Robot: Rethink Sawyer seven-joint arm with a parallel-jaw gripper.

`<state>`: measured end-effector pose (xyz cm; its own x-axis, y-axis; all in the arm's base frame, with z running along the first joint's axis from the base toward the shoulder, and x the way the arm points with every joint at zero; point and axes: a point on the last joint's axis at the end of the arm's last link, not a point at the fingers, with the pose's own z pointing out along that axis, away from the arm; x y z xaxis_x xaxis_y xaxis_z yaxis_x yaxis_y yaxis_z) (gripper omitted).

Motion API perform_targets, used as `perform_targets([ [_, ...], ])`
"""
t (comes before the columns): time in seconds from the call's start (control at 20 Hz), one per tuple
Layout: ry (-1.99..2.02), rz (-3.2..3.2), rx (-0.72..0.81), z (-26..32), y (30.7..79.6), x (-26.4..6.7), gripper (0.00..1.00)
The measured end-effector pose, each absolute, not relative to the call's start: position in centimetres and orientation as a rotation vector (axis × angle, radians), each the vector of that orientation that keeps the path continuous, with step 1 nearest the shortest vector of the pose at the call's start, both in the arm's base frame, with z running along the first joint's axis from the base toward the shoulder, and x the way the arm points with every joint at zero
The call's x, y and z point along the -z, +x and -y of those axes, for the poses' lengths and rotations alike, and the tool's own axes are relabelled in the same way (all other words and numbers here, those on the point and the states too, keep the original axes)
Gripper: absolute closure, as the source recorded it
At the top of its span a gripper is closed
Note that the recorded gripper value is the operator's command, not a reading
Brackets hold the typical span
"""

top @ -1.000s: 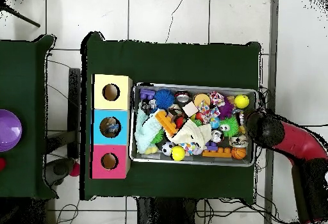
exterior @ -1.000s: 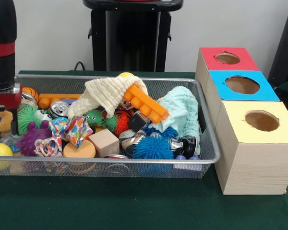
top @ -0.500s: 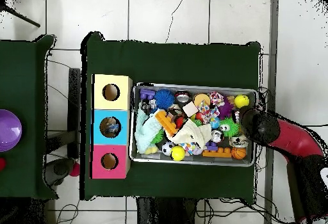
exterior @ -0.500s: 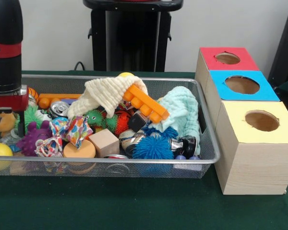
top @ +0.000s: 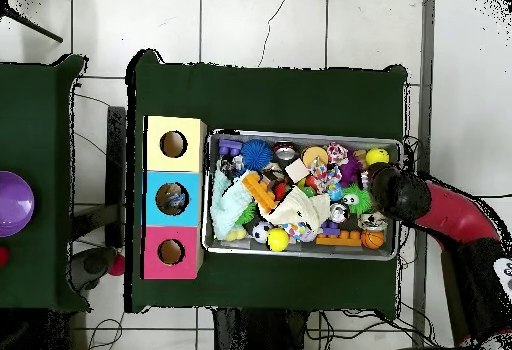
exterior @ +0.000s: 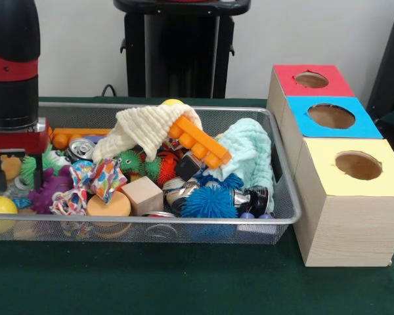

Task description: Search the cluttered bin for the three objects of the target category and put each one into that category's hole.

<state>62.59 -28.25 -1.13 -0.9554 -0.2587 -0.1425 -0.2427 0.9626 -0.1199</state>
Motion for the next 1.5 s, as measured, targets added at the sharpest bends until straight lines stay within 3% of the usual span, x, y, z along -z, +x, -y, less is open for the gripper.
perform_targets([
  [1.5, -0.395, -2.987, 0.159, 28.7, 62.4, -0.3, 0.00],
])
